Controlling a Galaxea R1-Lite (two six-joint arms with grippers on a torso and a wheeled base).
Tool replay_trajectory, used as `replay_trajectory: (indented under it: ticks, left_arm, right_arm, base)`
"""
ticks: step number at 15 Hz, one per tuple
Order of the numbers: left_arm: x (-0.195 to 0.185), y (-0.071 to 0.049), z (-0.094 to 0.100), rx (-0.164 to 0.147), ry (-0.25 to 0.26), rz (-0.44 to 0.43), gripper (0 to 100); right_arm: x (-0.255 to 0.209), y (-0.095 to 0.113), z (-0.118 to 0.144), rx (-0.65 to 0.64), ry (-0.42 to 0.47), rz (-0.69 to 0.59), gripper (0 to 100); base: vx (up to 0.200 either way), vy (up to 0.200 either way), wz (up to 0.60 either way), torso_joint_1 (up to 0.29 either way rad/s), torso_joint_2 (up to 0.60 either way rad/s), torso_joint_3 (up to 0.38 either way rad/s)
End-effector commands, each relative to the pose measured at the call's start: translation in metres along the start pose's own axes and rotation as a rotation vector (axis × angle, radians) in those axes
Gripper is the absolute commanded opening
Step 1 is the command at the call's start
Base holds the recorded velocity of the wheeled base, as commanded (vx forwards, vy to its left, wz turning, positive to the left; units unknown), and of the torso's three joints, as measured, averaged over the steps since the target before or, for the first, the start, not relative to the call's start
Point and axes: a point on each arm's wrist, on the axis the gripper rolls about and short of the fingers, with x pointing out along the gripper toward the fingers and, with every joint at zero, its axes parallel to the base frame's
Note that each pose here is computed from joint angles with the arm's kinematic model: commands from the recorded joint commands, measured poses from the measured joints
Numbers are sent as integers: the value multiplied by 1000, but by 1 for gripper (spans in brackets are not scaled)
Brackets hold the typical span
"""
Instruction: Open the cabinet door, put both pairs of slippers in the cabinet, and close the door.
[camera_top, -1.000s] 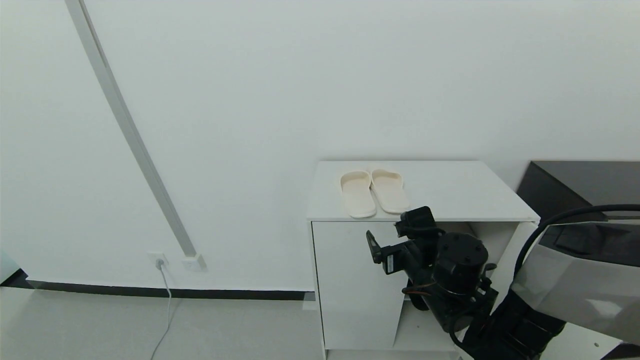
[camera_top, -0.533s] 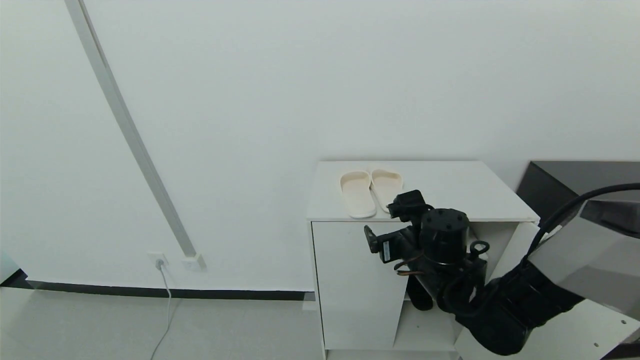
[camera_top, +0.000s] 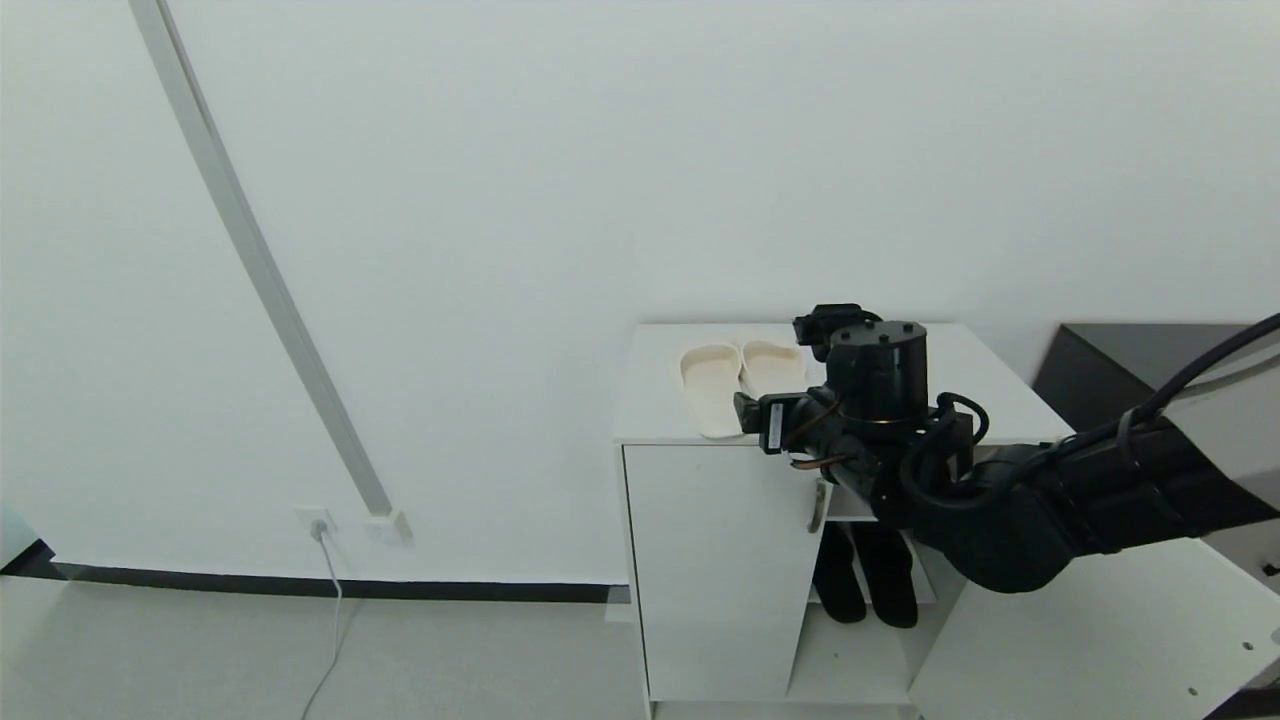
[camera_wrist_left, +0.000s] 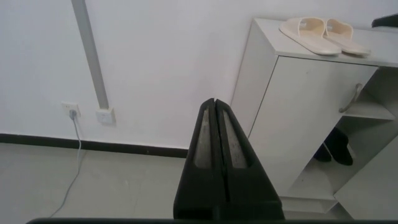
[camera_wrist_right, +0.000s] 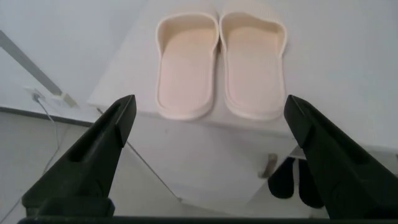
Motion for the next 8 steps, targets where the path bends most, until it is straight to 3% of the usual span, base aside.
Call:
replay_trajectory:
  ticks: [1,8]
  left_arm:
    - [0,0,0,0,0,0,0]
    - [0,0,0,-2,0,0,0]
  right_arm:
    - [0,-2,0,6,-11,0,100]
    - [-1,0,-19,-20,31,7,100]
  base:
    - [200,0,0,-12,-12,7]
    - [200,0,0,6,0,-1]
